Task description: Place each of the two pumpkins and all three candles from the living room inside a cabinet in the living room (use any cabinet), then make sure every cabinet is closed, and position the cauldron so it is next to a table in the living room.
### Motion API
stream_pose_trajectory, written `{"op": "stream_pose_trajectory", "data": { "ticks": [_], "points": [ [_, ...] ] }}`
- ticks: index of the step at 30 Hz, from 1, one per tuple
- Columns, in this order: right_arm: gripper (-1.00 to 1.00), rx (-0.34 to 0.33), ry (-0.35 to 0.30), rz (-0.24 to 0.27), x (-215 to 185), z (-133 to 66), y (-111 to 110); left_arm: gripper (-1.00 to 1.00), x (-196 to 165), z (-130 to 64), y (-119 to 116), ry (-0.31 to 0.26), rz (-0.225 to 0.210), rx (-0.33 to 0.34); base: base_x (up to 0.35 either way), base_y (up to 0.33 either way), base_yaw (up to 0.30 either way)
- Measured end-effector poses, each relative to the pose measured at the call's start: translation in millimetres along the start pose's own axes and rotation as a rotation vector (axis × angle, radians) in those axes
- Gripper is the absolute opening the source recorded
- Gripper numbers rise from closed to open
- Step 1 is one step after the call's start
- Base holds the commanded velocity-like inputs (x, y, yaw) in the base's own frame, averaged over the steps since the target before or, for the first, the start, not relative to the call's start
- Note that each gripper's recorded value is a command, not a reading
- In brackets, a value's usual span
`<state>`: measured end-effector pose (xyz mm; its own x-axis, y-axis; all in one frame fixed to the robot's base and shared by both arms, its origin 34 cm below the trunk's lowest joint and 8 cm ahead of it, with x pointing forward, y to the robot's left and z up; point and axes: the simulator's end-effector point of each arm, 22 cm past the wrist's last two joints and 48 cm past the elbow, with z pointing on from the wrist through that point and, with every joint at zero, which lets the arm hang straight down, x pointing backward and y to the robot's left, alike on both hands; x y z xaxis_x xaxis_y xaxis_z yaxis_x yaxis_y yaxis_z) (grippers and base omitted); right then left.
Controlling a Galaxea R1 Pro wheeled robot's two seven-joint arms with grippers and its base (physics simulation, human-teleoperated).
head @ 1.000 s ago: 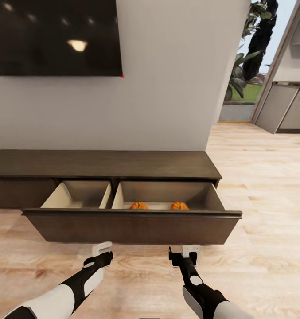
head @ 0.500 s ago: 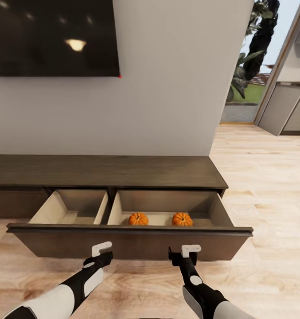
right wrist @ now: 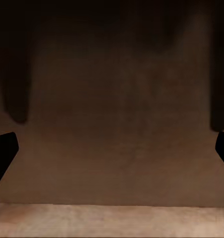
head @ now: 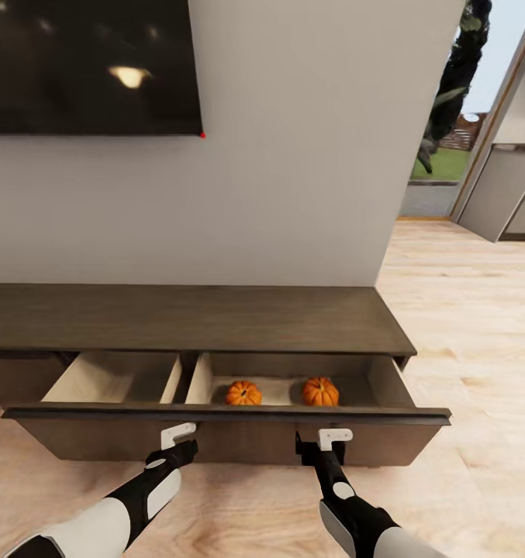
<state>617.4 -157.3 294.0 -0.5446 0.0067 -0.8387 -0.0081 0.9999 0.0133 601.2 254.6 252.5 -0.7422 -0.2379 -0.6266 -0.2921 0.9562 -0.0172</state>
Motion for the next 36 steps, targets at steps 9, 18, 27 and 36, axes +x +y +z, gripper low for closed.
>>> {"op": "stream_pose_trajectory", "data": {
  "ticks": [9, 18, 27, 36],
  "points": [
    [1.0, 0.002, -0.001, 0.0, -0.1, -0.1, -0.4, 1.0, 0.0, 0.0, 0.1, 0.0, -0.002, 0.0, 0.325, 0.0, 0.0],
    [1.0, -0.002, -0.002, -0.005, -0.3, 0.1, -0.2, 1.0, 0.1, 0.1, 0.1, 0.001, -0.002, 0.0, 0.219, 0.0, 0.0],
    [1.0, -0.003, -0.003, -0.007, -0.2, 0.0, 0.5, 1.0, -0.5, 0.4, 0.8, -0.001, -0.002, -0.001, 0.118, 0.0, 0.0],
    [1.0, -0.005, -0.003, -0.007, -0.5, 0.0, 1.5, 1.0, -0.4, 0.3, 0.7, 0.0, 0.0, -0.001, 0.148, 0.0, 0.0]
  ]
}}
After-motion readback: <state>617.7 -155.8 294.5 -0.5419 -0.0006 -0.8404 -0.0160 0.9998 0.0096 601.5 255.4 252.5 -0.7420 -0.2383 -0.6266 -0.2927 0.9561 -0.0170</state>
